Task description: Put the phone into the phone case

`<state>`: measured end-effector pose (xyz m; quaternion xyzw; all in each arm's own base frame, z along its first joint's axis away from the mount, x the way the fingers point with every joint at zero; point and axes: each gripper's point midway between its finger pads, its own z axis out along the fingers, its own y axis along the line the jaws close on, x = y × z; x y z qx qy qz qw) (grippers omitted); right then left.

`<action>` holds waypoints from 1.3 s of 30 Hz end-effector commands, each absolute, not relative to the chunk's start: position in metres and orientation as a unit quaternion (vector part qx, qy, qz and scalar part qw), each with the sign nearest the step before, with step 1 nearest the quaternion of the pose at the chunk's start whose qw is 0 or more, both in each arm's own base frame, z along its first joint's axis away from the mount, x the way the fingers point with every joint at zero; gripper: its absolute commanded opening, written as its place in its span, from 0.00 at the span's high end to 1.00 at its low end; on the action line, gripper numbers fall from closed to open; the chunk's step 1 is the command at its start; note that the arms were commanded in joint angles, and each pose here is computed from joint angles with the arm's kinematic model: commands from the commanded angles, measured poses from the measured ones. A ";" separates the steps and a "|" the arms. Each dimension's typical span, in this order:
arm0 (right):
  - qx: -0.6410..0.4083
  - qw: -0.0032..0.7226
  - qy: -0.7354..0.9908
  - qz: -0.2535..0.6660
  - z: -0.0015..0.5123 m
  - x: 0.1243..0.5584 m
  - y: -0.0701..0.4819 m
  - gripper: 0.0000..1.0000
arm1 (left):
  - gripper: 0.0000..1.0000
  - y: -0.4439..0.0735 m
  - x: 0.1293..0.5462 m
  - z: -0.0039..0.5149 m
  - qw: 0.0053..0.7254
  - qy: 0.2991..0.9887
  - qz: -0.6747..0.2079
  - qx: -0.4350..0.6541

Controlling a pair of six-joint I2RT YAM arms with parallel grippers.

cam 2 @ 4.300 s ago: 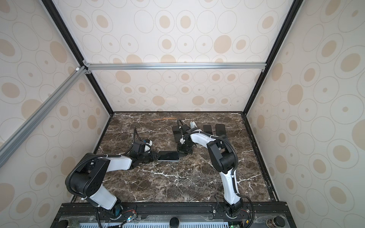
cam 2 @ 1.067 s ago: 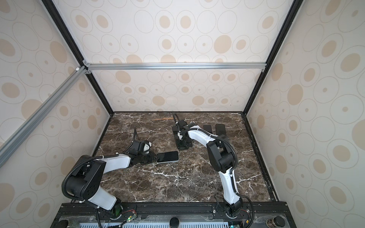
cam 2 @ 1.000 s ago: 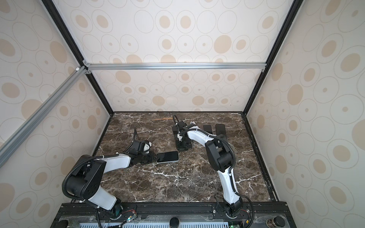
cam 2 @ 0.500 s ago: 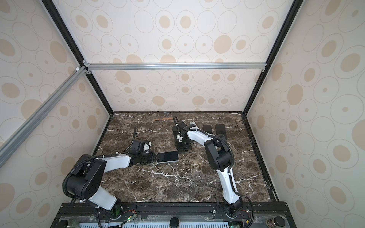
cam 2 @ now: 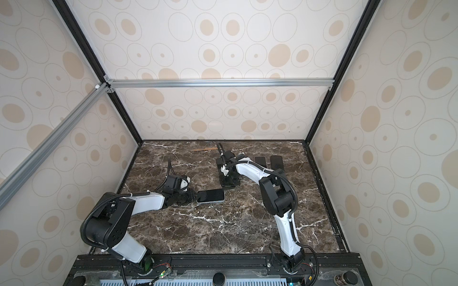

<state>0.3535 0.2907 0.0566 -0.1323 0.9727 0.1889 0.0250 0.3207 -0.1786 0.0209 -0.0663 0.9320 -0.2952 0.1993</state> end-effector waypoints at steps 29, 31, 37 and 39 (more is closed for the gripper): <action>-0.117 -0.077 0.983 0.121 -0.049 0.316 0.261 0.90 | 0.77 -0.158 0.288 -0.027 0.129 0.957 -0.242 -0.095; -0.113 -0.090 0.984 0.107 -0.063 0.306 0.254 0.90 | 0.77 -0.159 0.286 -0.030 0.124 0.957 -0.244 -0.097; -0.125 -0.129 0.982 0.054 -0.104 0.276 0.238 0.90 | 0.77 -0.160 0.279 -0.039 0.113 0.957 -0.249 -0.101; -0.129 -0.134 0.982 0.040 -0.112 0.270 0.233 0.90 | 0.77 -0.159 0.278 -0.041 0.110 0.957 -0.248 -0.101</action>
